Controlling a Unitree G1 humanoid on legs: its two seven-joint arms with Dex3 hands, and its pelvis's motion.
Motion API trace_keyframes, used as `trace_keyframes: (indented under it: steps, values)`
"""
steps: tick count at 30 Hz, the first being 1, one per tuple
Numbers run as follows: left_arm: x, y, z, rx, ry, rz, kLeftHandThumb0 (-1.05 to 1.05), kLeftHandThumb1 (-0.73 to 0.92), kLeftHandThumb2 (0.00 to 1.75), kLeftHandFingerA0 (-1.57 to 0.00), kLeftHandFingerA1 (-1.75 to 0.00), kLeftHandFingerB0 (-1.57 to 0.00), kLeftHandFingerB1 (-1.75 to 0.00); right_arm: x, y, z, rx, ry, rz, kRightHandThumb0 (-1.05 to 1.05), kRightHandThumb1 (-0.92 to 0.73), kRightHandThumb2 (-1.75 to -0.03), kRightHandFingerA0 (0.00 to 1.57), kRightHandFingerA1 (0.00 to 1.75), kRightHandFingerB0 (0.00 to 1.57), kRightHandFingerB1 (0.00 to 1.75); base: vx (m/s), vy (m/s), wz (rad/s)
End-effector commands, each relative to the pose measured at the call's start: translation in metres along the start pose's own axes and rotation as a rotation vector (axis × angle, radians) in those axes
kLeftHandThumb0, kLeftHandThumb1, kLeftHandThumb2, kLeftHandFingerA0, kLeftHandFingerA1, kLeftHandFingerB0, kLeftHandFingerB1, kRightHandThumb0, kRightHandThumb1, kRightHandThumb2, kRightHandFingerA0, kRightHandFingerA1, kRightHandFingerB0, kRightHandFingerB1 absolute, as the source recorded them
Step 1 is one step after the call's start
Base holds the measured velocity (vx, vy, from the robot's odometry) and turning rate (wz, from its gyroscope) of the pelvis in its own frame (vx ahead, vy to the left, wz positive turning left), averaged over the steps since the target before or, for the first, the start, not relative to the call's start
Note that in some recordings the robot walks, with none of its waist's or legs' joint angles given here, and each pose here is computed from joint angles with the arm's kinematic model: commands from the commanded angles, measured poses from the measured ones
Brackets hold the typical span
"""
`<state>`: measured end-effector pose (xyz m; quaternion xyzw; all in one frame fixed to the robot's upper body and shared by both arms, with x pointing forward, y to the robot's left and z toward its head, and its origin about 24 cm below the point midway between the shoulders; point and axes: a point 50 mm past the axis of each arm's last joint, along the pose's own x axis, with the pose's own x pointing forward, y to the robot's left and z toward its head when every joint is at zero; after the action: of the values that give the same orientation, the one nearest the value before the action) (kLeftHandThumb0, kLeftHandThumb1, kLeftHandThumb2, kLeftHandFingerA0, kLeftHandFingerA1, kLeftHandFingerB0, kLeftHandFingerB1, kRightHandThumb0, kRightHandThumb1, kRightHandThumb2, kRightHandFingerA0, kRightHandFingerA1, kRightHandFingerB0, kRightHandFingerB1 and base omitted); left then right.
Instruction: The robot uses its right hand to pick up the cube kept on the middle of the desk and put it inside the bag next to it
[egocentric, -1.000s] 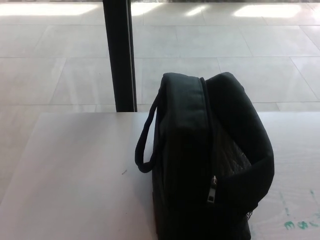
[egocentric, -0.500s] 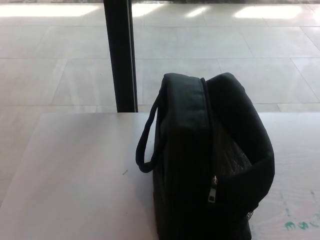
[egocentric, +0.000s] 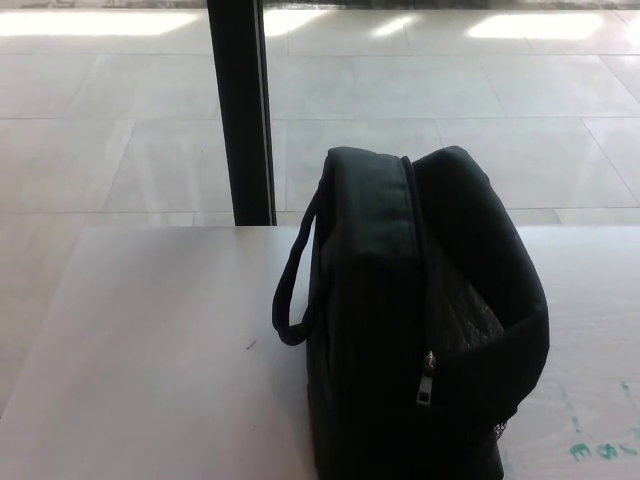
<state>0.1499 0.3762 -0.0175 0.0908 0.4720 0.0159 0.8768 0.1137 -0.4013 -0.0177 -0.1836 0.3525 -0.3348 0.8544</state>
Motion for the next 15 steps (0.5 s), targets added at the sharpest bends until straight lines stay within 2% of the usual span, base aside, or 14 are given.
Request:
trace_keyframes:
  steps: [1, 5, 6, 7, 9, 10, 11, 12, 14, 15]
  values:
    - [-0.002, 0.003, 0.003, 0.002, -0.003, 0.015, -0.58, 0.53, 0.89, -0.34, -0.61, -0.34, -0.56, 0.000, -0.009, 0.005, 0.039, -0.049, -0.031, -0.55, -0.67, -0.60, 0.27, 0.38, 0.27, 0.32, 0.00, 0.000, 0.00]
    - [0.000, 0.001, 0.006, 0.015, -0.018, 0.011, -0.58, 0.53, 0.90, -0.36, -0.62, -0.33, -0.56, 0.000, -0.009, 0.011, 0.045, -0.078, 0.007, -0.53, -0.69, -0.61, 0.28, 0.39, 0.26, 0.32, 0.00, 0.000, 0.00]
    - [0.001, 0.002, 0.007, -0.007, -0.017, 0.018, -0.59, 0.51, 0.88, -0.33, -0.61, -0.33, -0.56, 0.000, -0.007, 0.013, 0.050, -0.087, 0.016, -0.53, -0.67, -0.59, 0.38, 0.51, 0.27, 0.32, 0.00, 0.000, 0.00]
    - [0.001, 0.004, 0.008, -0.010, -0.022, 0.022, -0.58, 0.51, 0.88, -0.32, -0.60, -0.34, -0.56, 0.001, -0.004, 0.016, 0.052, -0.092, 0.020, -0.53, -0.66, -0.60, 0.40, 0.51, 0.27, 0.32, 0.00, 0.000, 0.00]
    - [0.001, 0.005, 0.008, -0.005, -0.024, 0.021, -0.58, 0.51, 0.88, -0.31, -0.60, -0.32, -0.56, 0.001, -0.002, 0.016, 0.060, -0.098, 0.036, -0.52, -0.68, -0.60, 0.36, 0.49, 0.27, 0.32, 0.00, 0.000, 0.00]
    - [0.001, 0.005, 0.008, 0.011, -0.024, 0.020, -0.58, 0.52, 0.89, -0.34, -0.62, -0.30, -0.55, 0.000, -0.002, 0.017, 0.063, -0.101, 0.034, -0.53, -0.66, -0.60, 0.42, 0.55, 0.27, 0.32, 0.00, 0.000, 0.00]
    - [0.001, 0.005, 0.008, 0.006, -0.021, 0.024, -0.57, 0.52, 0.90, -0.35, -0.63, -0.31, -0.56, 0.001, -0.002, 0.017, 0.058, -0.105, 0.027, -0.54, -0.66, -0.60, 0.50, 0.75, 0.29, 0.32, 0.00, 0.000, 0.00]
    - [0.002, 0.004, 0.007, -0.014, -0.015, 0.023, -0.57, 0.51, 0.89, -0.35, -0.62, -0.33, -0.56, 0.000, -0.004, 0.015, 0.066, -0.099, 0.031, -0.53, -0.66, -0.60, 0.44, 0.61, 0.28, 0.32, 0.00, 0.000, 0.00]
    - [0.002, 0.004, 0.006, -0.014, -0.014, 0.031, -0.57, 0.51, 0.89, -0.36, -0.62, -0.39, -0.60, -0.003, -0.004, 0.017, 0.076, -0.103, 0.046, -0.50, -0.66, -0.59, 0.39, 0.55, 0.28, 0.32, 0.00, 0.000, 0.00]
    - [0.000, 0.003, 0.007, 0.013, -0.016, 0.019, -0.60, 0.53, 0.89, -0.34, -0.61, -0.37, -0.57, -0.002, -0.004, 0.016, 0.074, -0.107, 0.056, -0.49, -0.68, -0.61, 0.37, 0.50, 0.28, 0.32, 0.00, 0.000, 0.00]
